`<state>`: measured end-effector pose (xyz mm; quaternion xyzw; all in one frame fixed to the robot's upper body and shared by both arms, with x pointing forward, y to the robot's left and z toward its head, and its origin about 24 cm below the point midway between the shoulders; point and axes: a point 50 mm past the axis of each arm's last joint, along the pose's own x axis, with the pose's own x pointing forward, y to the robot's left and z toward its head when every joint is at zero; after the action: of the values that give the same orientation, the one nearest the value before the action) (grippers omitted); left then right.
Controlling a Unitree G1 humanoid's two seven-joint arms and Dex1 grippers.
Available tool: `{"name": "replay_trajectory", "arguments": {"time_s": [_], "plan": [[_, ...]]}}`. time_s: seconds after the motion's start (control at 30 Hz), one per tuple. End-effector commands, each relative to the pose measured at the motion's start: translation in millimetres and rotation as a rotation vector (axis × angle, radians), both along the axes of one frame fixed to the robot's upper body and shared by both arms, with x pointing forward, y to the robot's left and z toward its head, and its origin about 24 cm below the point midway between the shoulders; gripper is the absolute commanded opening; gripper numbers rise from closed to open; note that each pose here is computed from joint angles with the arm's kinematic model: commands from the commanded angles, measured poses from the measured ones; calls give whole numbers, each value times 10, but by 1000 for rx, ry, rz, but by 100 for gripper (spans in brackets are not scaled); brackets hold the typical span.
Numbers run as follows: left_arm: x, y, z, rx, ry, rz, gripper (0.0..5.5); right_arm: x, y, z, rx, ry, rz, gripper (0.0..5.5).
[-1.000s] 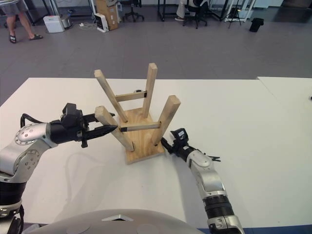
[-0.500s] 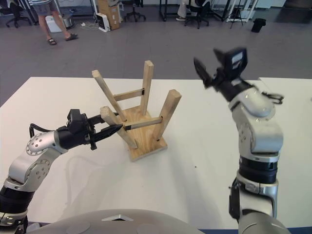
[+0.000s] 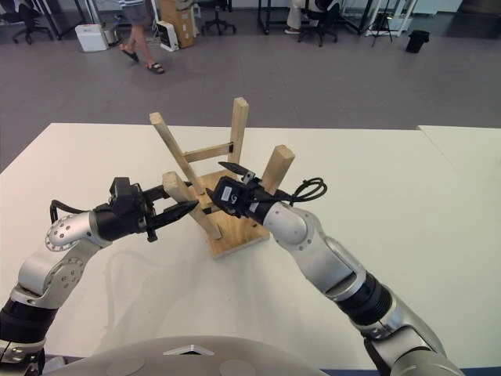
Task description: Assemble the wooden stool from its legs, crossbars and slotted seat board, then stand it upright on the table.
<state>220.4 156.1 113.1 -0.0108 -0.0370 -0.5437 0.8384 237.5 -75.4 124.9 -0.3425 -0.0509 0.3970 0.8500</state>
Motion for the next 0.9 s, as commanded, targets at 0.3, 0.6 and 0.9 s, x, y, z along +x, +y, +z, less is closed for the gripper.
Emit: {"name": "replay_trajectory", "arguments": {"time_s": [0.3, 0.6, 0.9], "plan": [[-10, -110, 799, 220, 27, -208, 203, 188, -304, 1276, 489, -40, -77, 320], [2, 80, 396, 383, 159, -92, 353, 166, -327, 1438, 539, -65, -90, 320], [151, 30, 1789, -331, -298, -95, 382, 49, -596, 1663, 885, -25, -80, 320]]}}
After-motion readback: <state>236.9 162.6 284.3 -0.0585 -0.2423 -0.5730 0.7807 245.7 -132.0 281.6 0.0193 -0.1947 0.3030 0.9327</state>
